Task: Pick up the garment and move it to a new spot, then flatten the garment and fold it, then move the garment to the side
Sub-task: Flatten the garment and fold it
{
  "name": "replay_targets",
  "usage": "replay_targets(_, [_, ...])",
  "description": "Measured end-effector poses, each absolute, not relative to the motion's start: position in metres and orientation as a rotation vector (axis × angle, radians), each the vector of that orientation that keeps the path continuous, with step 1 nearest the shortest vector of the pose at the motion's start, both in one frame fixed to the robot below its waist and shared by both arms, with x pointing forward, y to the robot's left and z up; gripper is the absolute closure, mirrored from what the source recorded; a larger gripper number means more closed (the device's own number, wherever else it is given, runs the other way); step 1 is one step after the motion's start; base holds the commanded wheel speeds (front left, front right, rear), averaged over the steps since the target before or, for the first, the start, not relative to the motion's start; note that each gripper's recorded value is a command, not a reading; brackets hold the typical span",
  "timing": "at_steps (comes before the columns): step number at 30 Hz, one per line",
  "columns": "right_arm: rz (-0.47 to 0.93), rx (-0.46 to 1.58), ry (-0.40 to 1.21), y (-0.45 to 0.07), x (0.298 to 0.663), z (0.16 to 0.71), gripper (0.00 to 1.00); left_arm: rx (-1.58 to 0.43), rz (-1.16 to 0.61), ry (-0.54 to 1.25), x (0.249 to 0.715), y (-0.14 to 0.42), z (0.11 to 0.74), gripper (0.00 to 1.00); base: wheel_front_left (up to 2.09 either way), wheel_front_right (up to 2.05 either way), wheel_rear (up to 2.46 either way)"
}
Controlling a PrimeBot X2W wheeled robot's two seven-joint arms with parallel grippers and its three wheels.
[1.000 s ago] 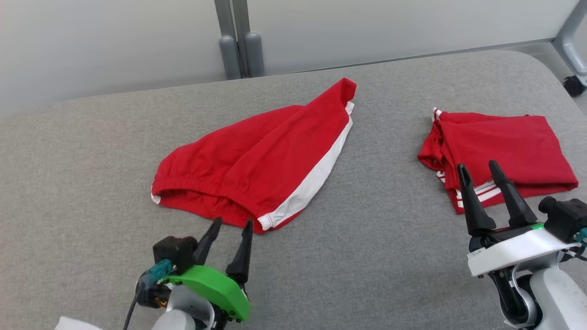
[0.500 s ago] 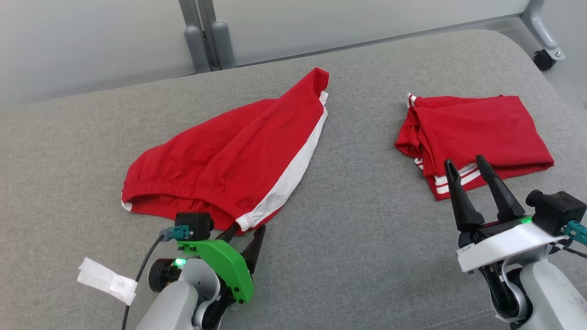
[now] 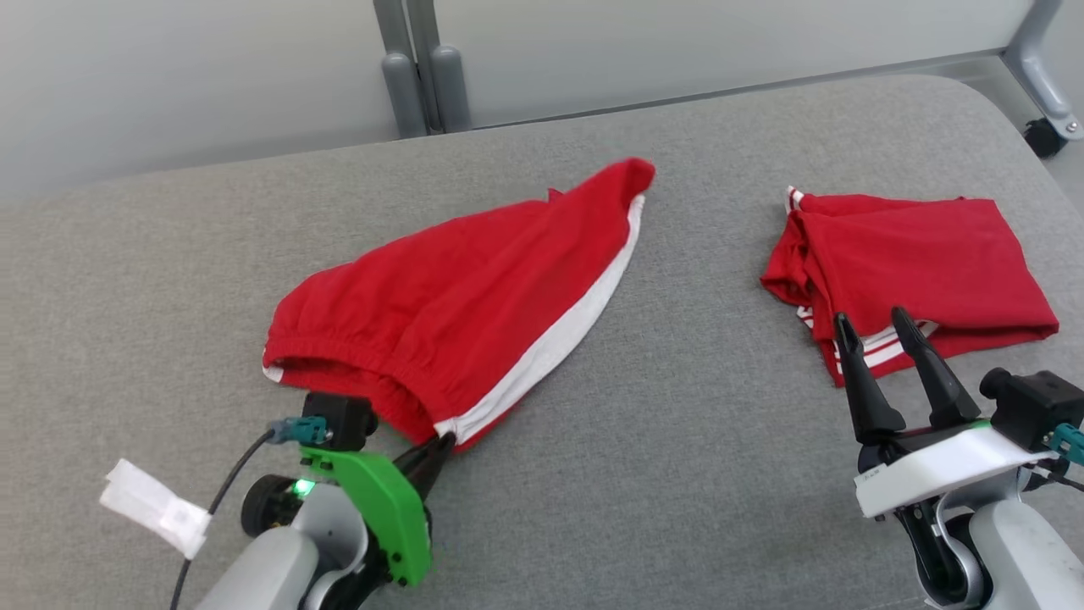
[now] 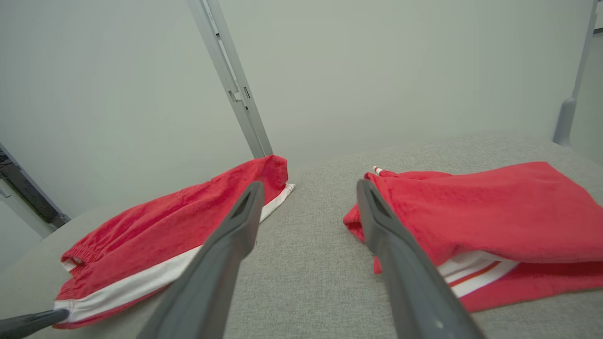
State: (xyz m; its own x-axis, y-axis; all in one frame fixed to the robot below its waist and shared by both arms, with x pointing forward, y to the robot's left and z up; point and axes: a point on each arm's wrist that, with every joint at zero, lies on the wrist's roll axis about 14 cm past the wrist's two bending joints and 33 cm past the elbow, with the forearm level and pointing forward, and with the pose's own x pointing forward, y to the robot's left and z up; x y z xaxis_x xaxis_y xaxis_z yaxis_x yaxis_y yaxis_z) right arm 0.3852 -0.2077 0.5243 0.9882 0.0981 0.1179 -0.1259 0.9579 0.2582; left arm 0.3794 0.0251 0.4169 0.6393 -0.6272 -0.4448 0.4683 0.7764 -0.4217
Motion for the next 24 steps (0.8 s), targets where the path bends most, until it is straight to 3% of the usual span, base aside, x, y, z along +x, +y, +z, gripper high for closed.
replay_targets(16, [0.186, 0.247, -0.078, -0.192, 0.384, 0.52, 0.0, -0.207, -0.357, 0.728, 0.31, 0.154, 0.392, 1.0, 0.0, 0.0, 0.0])
replay_targets(17, [0.183, 0.245, -0.077, -0.194, 0.384, 0.52, 0.0, -0.2, -0.347, 0.733, 0.307, 0.158, 0.39, 0.93, 0.0, 0.0, 0.0])
replay_targets(18, [0.182, 0.242, -0.074, -0.195, 0.383, 0.519, 0.0, -0.199, -0.337, 0.731, 0.305, 0.16, 0.389, 0.26, 0.0, 0.0, 0.0])
replay_targets(19, [0.182, 0.241, -0.065, -0.195, 0.382, 0.517, 0.0, -0.203, -0.329, 0.722, 0.304, 0.161, 0.39, 0.0, 0.0, 0.0, 0.0])
replay_targets(24, [0.213, 0.247, -0.034, -0.184, 0.378, 0.508, 0.0, -0.232, -0.328, 0.616, 0.308, 0.153, 0.406, 0.0, 0.0, 0.0, 0.0])
